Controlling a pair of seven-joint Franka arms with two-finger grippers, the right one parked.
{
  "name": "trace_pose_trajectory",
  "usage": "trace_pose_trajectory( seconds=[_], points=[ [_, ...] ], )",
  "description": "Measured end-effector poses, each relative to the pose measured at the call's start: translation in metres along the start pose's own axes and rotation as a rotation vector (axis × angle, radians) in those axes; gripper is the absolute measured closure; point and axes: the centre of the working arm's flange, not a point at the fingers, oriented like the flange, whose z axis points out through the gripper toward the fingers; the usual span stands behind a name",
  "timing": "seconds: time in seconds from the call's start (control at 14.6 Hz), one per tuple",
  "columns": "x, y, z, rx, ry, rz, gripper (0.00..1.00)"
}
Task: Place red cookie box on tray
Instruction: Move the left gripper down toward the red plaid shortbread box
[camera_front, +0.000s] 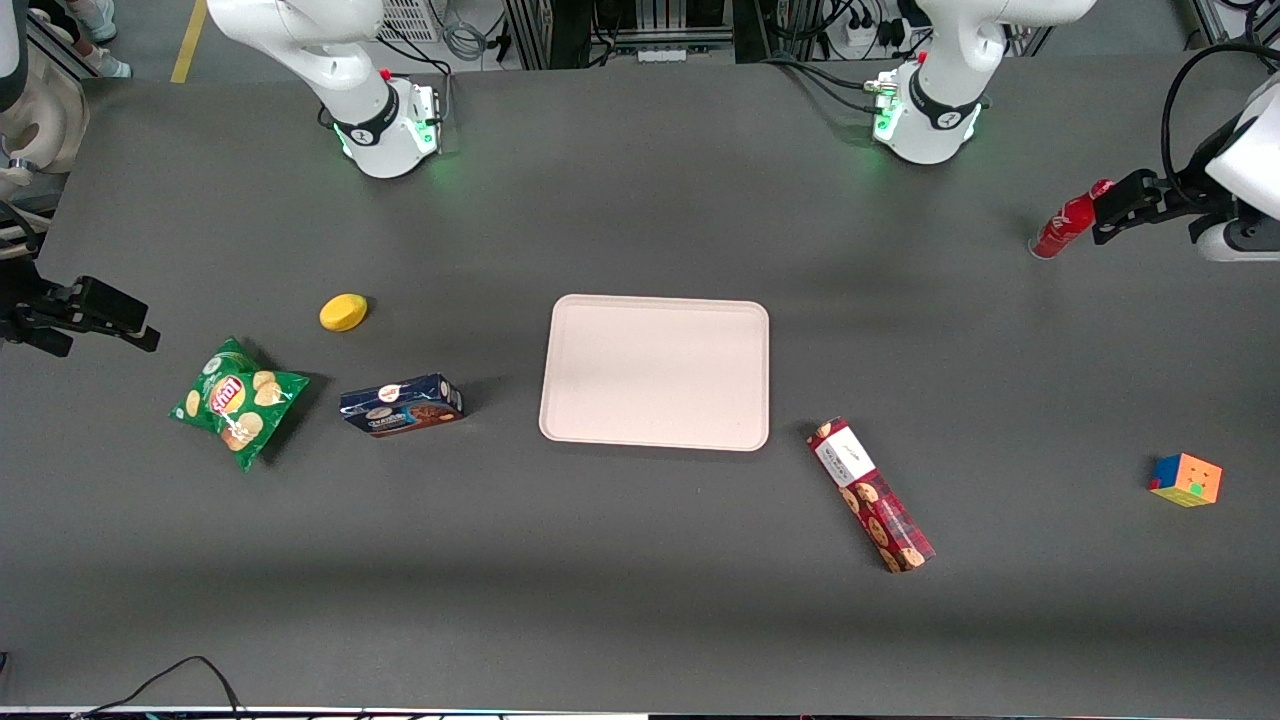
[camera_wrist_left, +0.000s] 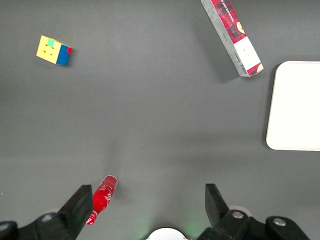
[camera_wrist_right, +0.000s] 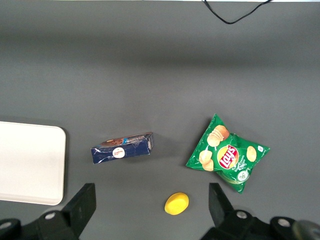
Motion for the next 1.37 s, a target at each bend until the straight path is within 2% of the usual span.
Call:
trace_pose_trajectory(
  seconds=[0.76,1.03,1.24,1.37],
  points=[
    [0.002,0.001,0.002,-0.001,-0.003,-0.019,0.00],
    [0.009,0.008,0.006,-0.043,-0.007,-0.167,0.00],
    [0.034,0.021,0.024,-0.105,-0.019,-0.365,0.00],
    [0.058,0.033,0.049,-0.110,-0.021,-0.522,0.00]
  ],
)
